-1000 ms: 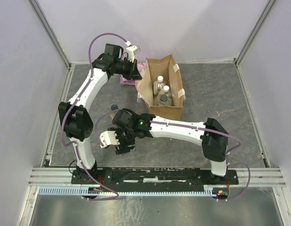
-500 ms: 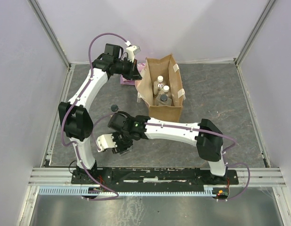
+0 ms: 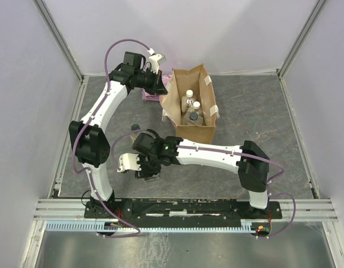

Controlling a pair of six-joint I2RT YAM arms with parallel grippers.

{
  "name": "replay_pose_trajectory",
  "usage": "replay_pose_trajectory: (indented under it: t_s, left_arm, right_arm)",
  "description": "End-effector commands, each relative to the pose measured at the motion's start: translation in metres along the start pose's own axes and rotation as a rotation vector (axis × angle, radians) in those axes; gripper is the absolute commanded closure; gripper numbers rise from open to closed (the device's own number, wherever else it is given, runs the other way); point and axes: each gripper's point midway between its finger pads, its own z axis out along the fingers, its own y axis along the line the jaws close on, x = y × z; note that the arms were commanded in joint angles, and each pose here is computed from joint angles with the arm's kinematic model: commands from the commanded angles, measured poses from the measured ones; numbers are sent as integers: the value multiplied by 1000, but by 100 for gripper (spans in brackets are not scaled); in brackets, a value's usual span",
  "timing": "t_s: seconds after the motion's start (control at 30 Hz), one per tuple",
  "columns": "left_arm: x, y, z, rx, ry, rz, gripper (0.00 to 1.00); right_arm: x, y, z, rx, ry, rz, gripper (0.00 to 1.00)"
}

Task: Place the personal care products into the canvas bag

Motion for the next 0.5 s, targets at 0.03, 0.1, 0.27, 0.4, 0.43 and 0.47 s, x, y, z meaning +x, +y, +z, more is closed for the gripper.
replay_pose_trajectory:
  t_s: [0.03, 0.1, 0.27, 0.4, 0.43, 0.47]
  left_arm:
    - [-26, -4, -14, -7, -72, 80, 97]
    - [-27, -4, -14, -4, -76, 79, 97]
    - [-27, -3, -14, -11, -74, 74, 97]
    - [-27, -3, -13, -12, -74, 66, 97]
    - [-27, -2, -13, -14, -73, 65, 97]
    - [-27, -2, -13, -13, -72, 64, 97]
  right_arm:
    - [-38, -31, -87, 166, -158, 111, 100]
    - [-48, -31, -116, 162, -204, 149, 100]
    - [-61, -46, -192, 230, -338, 239, 100]
    - [-56, -70, -248, 357, -396, 289, 100]
    - [-57, -75, -260, 382, -414, 294, 100]
    - [-57, -81, -274, 413, -436, 300, 100]
